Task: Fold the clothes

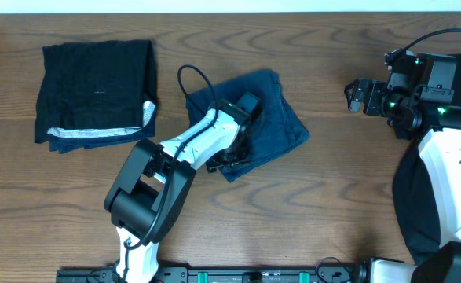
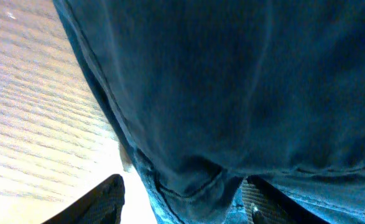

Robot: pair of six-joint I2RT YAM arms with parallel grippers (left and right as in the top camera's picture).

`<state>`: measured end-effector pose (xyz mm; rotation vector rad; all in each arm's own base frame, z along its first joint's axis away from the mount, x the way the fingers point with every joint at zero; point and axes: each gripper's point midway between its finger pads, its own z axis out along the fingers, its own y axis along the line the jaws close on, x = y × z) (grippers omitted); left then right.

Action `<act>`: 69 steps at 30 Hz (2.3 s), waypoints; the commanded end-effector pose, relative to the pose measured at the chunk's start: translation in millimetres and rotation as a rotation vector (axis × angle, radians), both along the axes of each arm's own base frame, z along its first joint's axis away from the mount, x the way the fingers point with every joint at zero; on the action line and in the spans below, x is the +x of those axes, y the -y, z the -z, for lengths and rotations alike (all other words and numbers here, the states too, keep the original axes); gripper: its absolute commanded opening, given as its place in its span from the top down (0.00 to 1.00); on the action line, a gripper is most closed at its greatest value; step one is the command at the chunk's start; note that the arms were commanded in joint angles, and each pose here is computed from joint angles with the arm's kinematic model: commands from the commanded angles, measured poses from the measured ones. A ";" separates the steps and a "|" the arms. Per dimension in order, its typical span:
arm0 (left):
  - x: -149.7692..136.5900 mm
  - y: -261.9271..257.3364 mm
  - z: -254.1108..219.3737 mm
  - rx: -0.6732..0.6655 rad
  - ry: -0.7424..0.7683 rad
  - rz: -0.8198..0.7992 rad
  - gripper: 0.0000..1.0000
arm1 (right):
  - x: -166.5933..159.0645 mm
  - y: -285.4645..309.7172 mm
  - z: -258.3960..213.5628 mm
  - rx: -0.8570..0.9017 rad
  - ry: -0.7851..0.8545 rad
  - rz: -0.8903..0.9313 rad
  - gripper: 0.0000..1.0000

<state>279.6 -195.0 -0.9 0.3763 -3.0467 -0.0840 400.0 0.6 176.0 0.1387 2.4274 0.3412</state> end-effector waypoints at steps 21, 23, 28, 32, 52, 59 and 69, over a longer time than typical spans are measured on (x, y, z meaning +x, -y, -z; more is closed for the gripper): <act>50.7 -142.1 -8.7 0.403 0.013 0.132 0.10 | 0.0 3.5 2.0 -0.001 -0.006 0.011 0.01; 61.2 -146.0 -21.6 0.393 0.034 0.126 0.10 | 0.0 3.5 2.0 -0.001 -0.006 0.011 0.01; 74.6 -132.3 -60.1 0.289 0.118 0.089 0.10 | 0.0 3.5 2.0 -0.001 -0.006 0.011 0.01; 67.5 -94.4 -81.1 0.076 0.152 0.064 0.10 | 0.0 3.5 2.0 -0.001 -0.006 0.011 0.01; 71.0 -82.0 -87.0 0.022 0.173 0.302 0.07 | 0.0 3.5 2.0 -0.001 -0.006 0.011 0.01; 78.9 -94.8 -87.4 0.027 0.180 0.385 0.06 | 0.0 3.5 2.0 -0.001 -0.006 0.011 0.01; 84.9 -95.1 -83.3 0.000 0.188 0.404 0.00 | 0.0 3.5 2.0 -0.001 -0.006 0.011 0.01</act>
